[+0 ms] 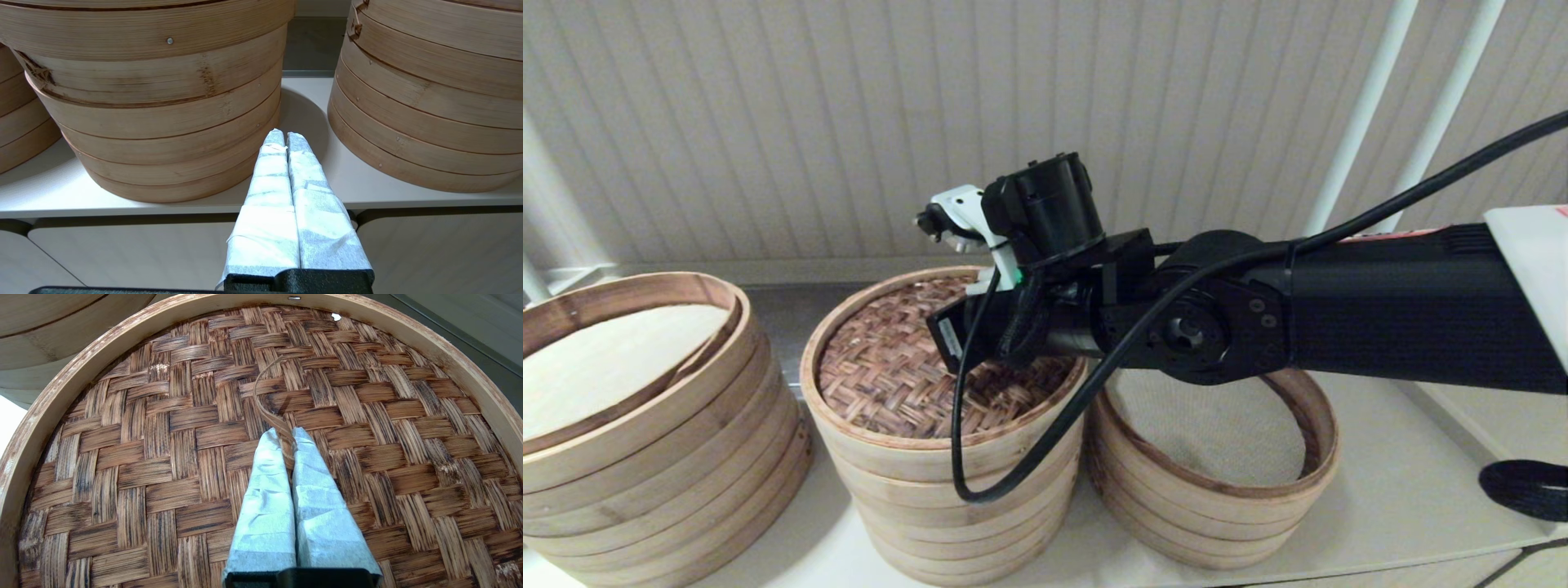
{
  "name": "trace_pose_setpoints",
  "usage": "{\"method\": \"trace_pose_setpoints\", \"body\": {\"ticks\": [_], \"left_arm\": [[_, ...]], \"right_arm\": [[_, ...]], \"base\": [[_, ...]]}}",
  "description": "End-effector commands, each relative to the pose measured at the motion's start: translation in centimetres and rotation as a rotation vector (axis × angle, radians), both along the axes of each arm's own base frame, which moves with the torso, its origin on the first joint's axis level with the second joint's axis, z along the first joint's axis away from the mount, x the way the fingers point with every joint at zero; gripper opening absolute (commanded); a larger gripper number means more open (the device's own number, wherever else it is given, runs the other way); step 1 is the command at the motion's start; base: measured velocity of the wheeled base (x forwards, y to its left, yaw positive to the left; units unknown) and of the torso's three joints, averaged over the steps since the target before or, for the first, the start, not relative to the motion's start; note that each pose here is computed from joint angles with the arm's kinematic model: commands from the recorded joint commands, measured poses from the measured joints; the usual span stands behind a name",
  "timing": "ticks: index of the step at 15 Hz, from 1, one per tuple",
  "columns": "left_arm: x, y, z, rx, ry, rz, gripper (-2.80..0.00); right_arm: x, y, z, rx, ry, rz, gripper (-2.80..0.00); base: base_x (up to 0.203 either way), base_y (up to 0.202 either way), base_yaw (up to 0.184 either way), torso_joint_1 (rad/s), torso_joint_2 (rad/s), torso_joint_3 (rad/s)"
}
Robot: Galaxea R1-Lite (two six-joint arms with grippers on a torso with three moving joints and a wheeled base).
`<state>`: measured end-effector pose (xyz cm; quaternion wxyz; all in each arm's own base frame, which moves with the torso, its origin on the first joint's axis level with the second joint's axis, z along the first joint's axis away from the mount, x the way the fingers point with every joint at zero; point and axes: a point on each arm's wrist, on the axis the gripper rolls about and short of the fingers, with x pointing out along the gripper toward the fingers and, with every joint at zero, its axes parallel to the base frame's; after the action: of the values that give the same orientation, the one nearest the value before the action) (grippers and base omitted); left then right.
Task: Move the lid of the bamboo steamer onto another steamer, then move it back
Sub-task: Pick up the steamer
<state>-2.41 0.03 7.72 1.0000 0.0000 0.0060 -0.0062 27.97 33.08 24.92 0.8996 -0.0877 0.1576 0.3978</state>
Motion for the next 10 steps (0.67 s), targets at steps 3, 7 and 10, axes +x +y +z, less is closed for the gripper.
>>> {"method": "trace_pose_setpoints", "body": {"ticks": [3,7,10], "left_arm": [[0.0,0.0,0.0,0.0,0.002,0.0,-2.8],[0.0,0.0,0.0,0.0,0.002,0.0,-2.8],[0.0,0.0,0.0,0.0,0.001,0.0,-2.8]], "right_arm": [[-0.4,-0.4,1.2,0.021,-0.021,-0.003,-2.8],[-0.5,-0.8,1.5,0.022,-0.025,-0.009,-2.8],[-0.6,-1.1,2.3,0.04,-0.044,-0.01,-2.8]], "base": [[0.0,0.0,0.0,0.0,0.0,0.0],[0.0,0.0,0.0,0.0,0.0,0.0],[0.0,0.0,0.0,0.0,0.0,0.0]]}}
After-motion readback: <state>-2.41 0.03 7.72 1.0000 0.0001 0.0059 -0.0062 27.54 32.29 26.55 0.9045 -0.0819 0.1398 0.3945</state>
